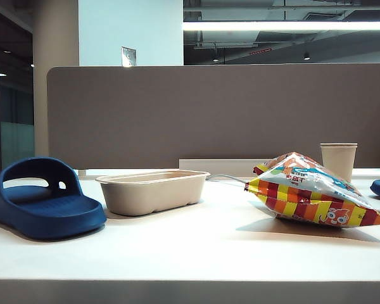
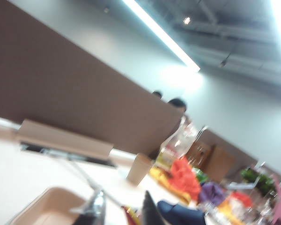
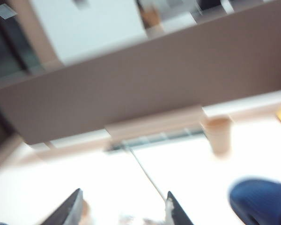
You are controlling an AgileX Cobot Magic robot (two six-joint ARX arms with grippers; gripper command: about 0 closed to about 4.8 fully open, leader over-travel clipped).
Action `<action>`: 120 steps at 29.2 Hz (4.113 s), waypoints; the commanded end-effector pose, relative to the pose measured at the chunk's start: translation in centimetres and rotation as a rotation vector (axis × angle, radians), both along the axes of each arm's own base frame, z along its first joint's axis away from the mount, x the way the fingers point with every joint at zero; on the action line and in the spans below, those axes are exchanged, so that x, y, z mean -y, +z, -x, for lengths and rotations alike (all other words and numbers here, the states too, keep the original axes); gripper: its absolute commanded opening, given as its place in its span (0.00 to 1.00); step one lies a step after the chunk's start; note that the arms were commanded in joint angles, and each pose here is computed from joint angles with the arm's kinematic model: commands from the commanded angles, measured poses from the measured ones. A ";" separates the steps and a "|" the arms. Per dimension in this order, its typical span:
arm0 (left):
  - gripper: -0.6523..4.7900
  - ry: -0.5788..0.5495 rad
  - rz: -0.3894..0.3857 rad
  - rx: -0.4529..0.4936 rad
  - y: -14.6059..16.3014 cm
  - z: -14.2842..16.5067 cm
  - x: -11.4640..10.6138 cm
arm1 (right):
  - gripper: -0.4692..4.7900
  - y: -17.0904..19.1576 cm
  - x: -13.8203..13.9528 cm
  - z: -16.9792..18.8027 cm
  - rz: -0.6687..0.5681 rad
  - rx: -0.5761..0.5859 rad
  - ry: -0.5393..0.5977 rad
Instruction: Pick up a bag of chips and put them in the box.
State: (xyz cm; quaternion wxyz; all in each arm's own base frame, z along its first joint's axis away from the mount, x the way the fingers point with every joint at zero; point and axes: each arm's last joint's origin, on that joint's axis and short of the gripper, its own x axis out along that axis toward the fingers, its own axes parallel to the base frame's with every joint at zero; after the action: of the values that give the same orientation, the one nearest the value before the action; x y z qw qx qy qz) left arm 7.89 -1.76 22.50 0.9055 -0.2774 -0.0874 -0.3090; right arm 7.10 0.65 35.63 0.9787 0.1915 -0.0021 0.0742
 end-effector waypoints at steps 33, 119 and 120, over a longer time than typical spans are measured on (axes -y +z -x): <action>0.29 -0.389 -0.587 -0.579 9.3 -10.3 5.2 | 0.75 -7.7 -4.7 -18.6 0.064 -0.816 0.322; 0.52 -0.395 -0.813 -0.457 6.9 -12.4 12.4 | 1.00 -10.5 -10.0 -23.6 0.238 -0.967 0.515; 0.52 -0.395 -0.813 -0.457 6.9 -12.4 12.4 | 1.00 -10.6 -10.0 -23.6 0.240 -0.966 0.515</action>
State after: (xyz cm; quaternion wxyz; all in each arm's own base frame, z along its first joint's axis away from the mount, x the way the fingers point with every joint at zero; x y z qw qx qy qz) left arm 20.25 -14.14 29.01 0.8579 0.0250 0.3062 -0.4118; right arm 30.69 10.59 24.89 0.8311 0.0890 0.5064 0.2119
